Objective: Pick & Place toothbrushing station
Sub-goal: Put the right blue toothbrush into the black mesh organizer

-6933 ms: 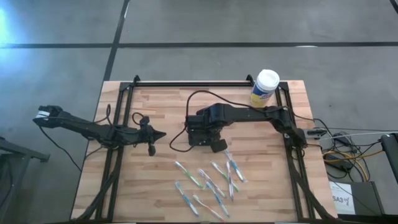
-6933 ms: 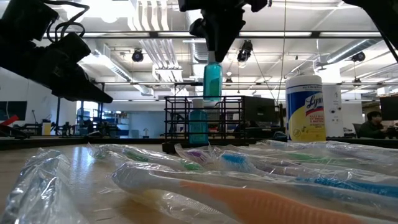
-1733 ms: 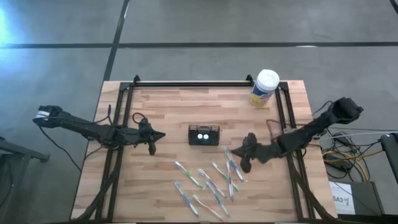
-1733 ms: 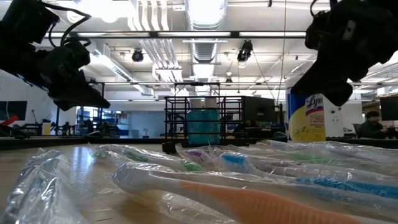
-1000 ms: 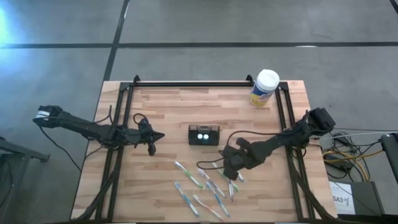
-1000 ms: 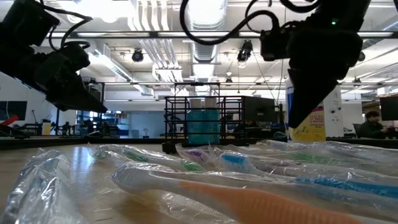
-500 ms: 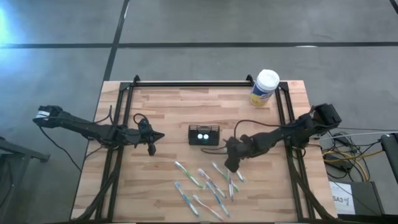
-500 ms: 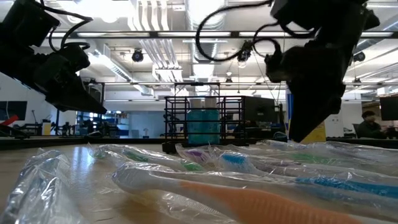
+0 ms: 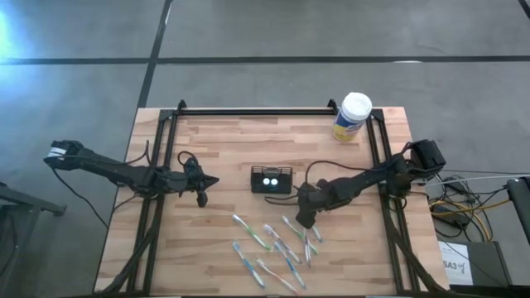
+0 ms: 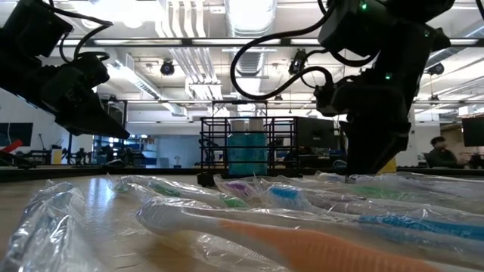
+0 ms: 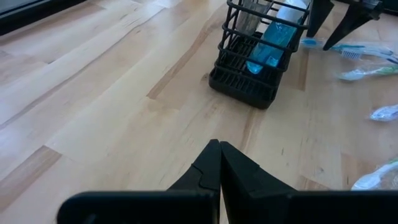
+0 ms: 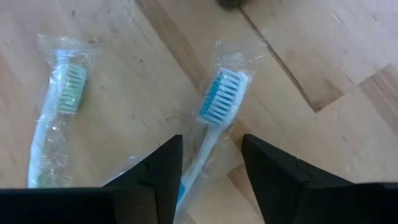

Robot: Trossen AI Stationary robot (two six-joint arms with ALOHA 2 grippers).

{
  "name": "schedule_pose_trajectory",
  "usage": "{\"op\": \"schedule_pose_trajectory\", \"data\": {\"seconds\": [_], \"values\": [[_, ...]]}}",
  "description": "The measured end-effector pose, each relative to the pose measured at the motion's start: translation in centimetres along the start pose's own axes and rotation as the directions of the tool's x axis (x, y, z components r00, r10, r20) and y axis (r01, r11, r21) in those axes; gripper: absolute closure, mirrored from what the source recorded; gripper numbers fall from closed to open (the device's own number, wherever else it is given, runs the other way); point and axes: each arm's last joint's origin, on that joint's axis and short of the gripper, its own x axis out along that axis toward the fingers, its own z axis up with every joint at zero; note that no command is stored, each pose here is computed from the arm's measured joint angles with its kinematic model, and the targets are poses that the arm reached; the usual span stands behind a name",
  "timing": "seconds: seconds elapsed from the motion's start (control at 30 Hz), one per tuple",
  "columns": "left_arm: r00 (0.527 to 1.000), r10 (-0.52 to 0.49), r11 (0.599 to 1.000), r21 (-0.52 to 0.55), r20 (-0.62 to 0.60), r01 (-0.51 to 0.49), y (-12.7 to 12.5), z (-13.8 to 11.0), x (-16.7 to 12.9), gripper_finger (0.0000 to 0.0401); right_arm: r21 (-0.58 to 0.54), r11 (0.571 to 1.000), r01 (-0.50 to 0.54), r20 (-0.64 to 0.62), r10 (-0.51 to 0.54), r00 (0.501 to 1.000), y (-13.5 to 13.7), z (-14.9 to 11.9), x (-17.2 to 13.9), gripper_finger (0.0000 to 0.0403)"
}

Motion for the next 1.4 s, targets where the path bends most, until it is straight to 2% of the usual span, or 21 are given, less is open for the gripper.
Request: {"op": "schedule_pose_trajectory", "data": {"seconds": [0.17,0.4,0.67,0.77,0.9,1.0,1.13,1.23,1.3,1.4], "values": [[1.000,0.000,1.000,0.000,-0.001,0.000,0.0,0.0,0.0,0.0398,-0.030,0.999,0.012,-0.004,-0.012,1.000,-0.2,0.1,0.3,0.0274],[1.000,0.000,1.000,-0.001,0.000,0.000,0.0,0.0,0.0,0.0398,-0.123,0.990,0.074,0.062,-0.067,0.996,-0.8,0.3,-1.2,0.0380],[1.000,-0.001,1.000,-0.003,0.001,0.001,0.0,0.0,0.0,0.0398,-0.159,0.985,0.074,0.256,-0.031,0.966,-0.7,1.3,-5.2,0.0389],[1.000,-0.001,1.000,-0.003,0.001,0.001,0.0,0.0,0.0,0.0398,-0.172,0.984,0.052,0.368,0.015,0.930,-0.6,1.8,-7.7,0.0390],[1.000,-0.002,1.000,-0.007,0.003,0.002,0.0,0.0,0.0,0.0398,-0.194,0.981,-0.025,0.532,0.126,0.837,-0.6,2.6,-11.6,0.0393],[1.000,-0.002,1.000,-0.008,0.004,0.002,0.0,0.0,0.0,0.0398,-0.197,0.979,-0.050,0.588,0.159,0.793,-1.1,2.7,-13.7,0.0395],[1.000,-0.002,1.000,-0.008,0.004,0.002,0.0,0.0,0.0,0.0398,-0.170,0.985,-0.012,0.632,0.118,0.766,-2.1,2.4,-15.2,0.0395],[1.000,-0.002,1.000,-0.007,0.004,0.002,0.0,0.0,0.0,0.0398,-0.175,0.982,0.068,0.677,0.070,0.733,-2.2,2.5,-15.3,0.0395],[1.000,-0.002,1.000,-0.008,0.004,0.002,0.0,0.0,0.0,0.0398,-0.195,0.976,0.101,0.728,0.075,0.682,-2.0,2.9,-15.5,0.0395],[1.000,-0.002,1.000,-0.008,0.004,0.002,0.0,0.0,0.0,0.0398,-0.264,0.960,0.098,0.801,0.161,0.577,-1.3,3.3,-15.6,0.0395]]}}
